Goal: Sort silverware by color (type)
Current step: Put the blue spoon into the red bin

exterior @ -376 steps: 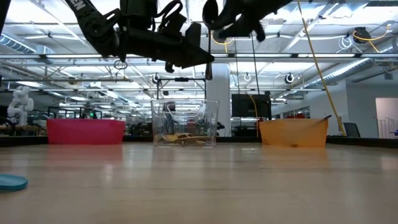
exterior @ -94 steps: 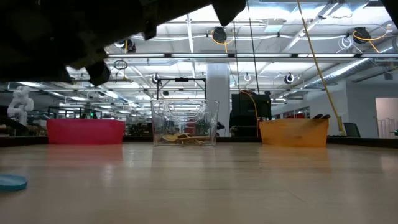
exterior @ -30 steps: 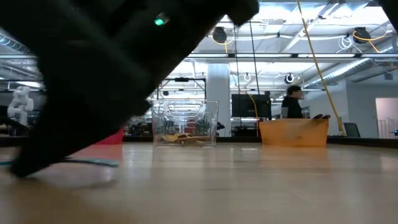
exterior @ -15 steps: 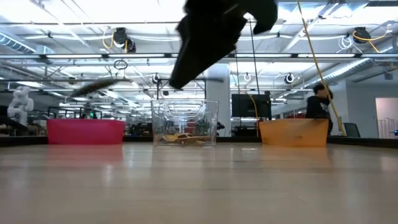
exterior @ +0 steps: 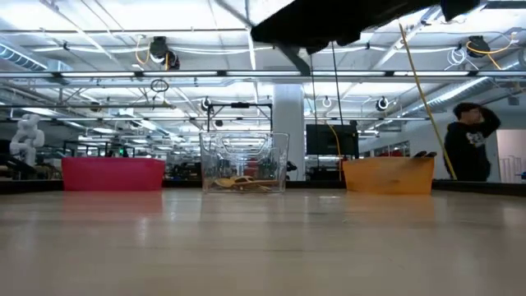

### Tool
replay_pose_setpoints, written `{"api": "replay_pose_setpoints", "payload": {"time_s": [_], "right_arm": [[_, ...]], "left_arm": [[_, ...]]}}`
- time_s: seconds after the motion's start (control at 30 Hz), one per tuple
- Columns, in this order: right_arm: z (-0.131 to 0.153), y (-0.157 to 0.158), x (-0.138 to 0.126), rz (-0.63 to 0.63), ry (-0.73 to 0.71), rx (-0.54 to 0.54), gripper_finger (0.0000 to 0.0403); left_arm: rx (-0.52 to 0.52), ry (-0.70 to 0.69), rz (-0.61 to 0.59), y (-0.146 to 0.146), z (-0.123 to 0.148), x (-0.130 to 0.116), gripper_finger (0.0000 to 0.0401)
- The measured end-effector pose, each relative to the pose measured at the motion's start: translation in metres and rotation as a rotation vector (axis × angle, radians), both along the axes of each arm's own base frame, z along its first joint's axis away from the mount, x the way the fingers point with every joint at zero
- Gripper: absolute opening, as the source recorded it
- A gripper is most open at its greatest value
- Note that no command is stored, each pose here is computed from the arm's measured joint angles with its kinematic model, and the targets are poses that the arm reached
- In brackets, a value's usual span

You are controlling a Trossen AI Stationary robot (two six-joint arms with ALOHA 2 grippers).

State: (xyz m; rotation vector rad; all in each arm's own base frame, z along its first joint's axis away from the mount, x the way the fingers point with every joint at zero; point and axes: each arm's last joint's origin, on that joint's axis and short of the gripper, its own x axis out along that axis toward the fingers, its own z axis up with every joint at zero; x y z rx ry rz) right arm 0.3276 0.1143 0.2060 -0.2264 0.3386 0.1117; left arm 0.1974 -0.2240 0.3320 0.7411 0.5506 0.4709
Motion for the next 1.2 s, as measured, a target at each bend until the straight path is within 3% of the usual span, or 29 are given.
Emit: {"api": "replay_pose_setpoints", "payload": {"time_s": [0.2, 0.4, 0.67, 0.83, 0.93, 1.07, 1.2], "right_arm": [[0.002, -0.009, -0.017, 0.036, -0.252, -0.082, 0.0024], [0.026, -0.01, -0.03, 0.117, -0.391, -0.154, 0.0024], [0.052, -0.016, -0.063, 0.21, -0.525, -0.221, 0.0024], [0.055, -0.023, -0.087, 0.249, -0.648, -0.199, 0.0024], [0.053, -0.028, -0.097, 0.246, -0.741, -0.178, 0.0024], [0.049, -0.03, -0.1, 0.225, -0.779, -0.162, 0.0024], [0.048, -0.029, -0.097, 0.204, -0.815, -0.141, 0.0024]], "left_arm": [[-0.035, -0.019, 0.088, 0.026, 0.011, 0.024, 0.0173], [-0.077, 0.085, 0.091, 0.049, 0.021, 0.045, 0.0172], [-0.165, 0.15, -0.065, 0.057, 0.043, 0.041, 0.0172], [-0.189, 0.123, -0.134, 0.058, 0.051, 0.036, 0.0172], [-0.229, 0.099, -0.271, 0.056, 0.042, 0.047, 0.0172], [-0.294, -0.065, -0.497, 0.058, 0.027, 0.078, 0.0172], [-0.331, -0.315, -0.556, 0.07, 0.012, 0.109, 0.0172]]}}
